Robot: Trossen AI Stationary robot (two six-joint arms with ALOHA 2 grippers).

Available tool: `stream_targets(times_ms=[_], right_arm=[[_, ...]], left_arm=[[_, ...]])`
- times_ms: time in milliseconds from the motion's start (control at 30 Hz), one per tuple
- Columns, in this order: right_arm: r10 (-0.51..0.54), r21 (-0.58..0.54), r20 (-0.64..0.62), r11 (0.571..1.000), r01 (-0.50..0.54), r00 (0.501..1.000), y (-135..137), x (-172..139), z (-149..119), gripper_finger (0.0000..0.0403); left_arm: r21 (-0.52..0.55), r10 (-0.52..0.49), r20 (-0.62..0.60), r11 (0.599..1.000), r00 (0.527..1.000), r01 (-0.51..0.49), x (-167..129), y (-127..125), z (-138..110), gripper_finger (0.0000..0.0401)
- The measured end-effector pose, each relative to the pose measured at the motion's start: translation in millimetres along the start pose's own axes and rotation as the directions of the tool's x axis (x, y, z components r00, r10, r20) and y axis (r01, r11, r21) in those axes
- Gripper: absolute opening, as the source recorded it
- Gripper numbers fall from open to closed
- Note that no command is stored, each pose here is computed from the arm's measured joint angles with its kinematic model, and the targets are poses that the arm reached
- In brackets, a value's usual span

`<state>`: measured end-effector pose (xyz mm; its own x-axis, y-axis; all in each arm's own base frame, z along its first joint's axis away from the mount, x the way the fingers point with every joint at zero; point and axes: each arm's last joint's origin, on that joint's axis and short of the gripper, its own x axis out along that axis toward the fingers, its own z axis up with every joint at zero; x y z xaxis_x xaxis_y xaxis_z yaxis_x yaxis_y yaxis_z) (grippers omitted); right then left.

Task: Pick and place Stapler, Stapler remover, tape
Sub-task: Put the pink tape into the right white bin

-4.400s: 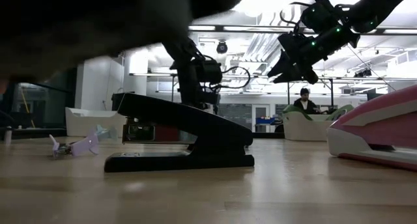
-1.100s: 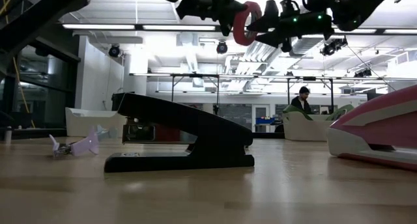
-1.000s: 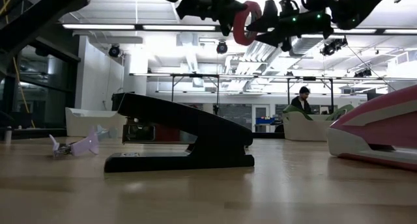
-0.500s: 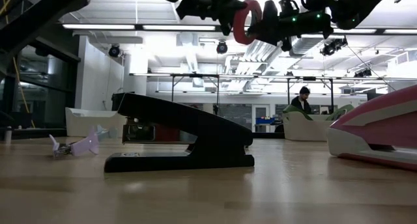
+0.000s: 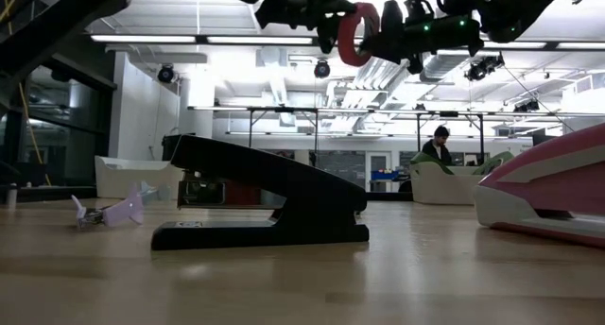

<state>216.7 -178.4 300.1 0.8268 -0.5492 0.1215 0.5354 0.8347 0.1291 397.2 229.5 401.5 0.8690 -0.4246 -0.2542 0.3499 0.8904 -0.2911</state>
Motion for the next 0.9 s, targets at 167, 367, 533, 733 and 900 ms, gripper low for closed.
stream_targets(times_ms=[167, 367, 533, 733, 900], right_arm=[[-0.035, 0.001, -0.004, 0.999, 0.035, 0.999, -1.2, -0.2, -1.1, 0.0075], [-0.087, 0.003, -0.030, 0.996, 0.087, 0.996, -2.9, -0.5, -4.0, 0.0075], [-0.128, 0.010, -0.069, 0.992, 0.129, 0.989, -4.7, -0.9, -7.9, 0.0075], [-0.128, 0.012, -0.084, 0.991, 0.130, 0.988, -4.5, -2.0, -8.4, 0.0075], [-0.211, -0.001, -0.142, 0.977, 0.213, 0.967, -5.5, -10.1, -7.4, 0.0075]], left_arm=[[-0.007, 0.022, -0.006, 1.000, 1.000, -0.022, 0.3, 0.3, -0.5, 0.0215], [-0.019, 0.082, -0.025, 0.996, 0.996, -0.082, -1.7, 3.1, -2.8, 0.0227], [-0.037, 0.154, -0.039, 0.987, 0.987, -0.156, -12.0, 6.0, -2.9, 0.0228], [-0.060, 0.229, -0.049, 0.971, 0.972, -0.232, -29.5, 12.3, -3.1, 0.0228], [-0.087, 0.293, -0.081, 0.950, 0.953, -0.300, -52.4, 12.8, -4.1, 0.0229]])
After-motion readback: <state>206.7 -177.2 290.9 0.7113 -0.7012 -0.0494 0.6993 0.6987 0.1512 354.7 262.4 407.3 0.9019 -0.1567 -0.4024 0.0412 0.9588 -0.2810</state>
